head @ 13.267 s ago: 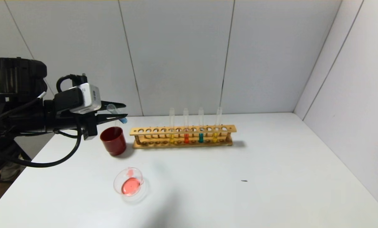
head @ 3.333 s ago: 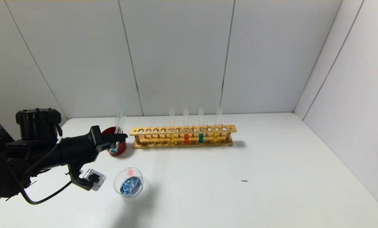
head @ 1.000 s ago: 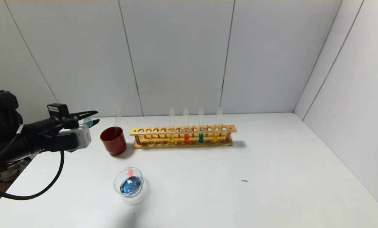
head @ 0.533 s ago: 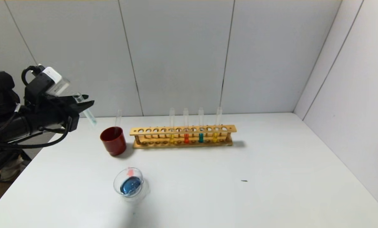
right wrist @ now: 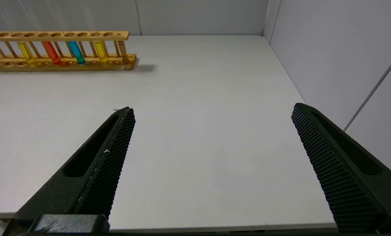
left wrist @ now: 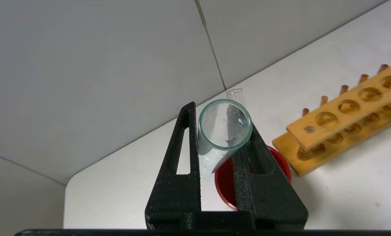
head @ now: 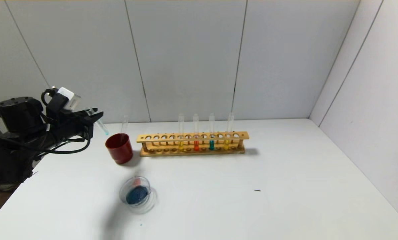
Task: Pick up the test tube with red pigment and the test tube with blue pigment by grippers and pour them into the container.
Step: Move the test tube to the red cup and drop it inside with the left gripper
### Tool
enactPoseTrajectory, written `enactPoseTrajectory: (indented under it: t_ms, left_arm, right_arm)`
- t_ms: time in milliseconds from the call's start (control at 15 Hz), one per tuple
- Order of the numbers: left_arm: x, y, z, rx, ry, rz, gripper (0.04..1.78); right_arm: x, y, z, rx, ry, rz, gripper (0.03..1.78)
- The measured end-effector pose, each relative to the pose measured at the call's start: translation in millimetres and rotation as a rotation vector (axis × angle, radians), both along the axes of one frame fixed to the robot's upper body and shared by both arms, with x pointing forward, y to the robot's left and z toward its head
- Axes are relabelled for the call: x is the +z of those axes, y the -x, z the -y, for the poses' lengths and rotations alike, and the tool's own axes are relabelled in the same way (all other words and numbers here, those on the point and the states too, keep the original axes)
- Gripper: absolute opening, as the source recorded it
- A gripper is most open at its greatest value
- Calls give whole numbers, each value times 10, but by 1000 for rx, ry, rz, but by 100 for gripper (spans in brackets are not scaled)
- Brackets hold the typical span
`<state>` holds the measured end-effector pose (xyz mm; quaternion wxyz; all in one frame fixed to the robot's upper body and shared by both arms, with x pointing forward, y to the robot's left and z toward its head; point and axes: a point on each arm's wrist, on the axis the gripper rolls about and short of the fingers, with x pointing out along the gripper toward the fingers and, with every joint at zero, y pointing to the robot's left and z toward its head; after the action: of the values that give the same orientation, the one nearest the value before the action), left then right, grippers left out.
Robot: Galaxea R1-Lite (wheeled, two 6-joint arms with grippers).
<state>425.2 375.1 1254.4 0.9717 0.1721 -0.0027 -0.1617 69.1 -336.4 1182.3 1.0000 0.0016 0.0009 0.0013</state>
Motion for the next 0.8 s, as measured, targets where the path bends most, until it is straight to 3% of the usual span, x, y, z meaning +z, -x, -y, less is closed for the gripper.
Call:
enactPoseTrajectory:
  t_ms: [333,800]
  left_arm:
    - [-174,-107,26,-21,5,28,32]
    - [131,63,63,-50,-9,73,32]
  right_arm:
    - [0,0,0,0,0,0,175]
    - [0,0,0,0,0,0,175]
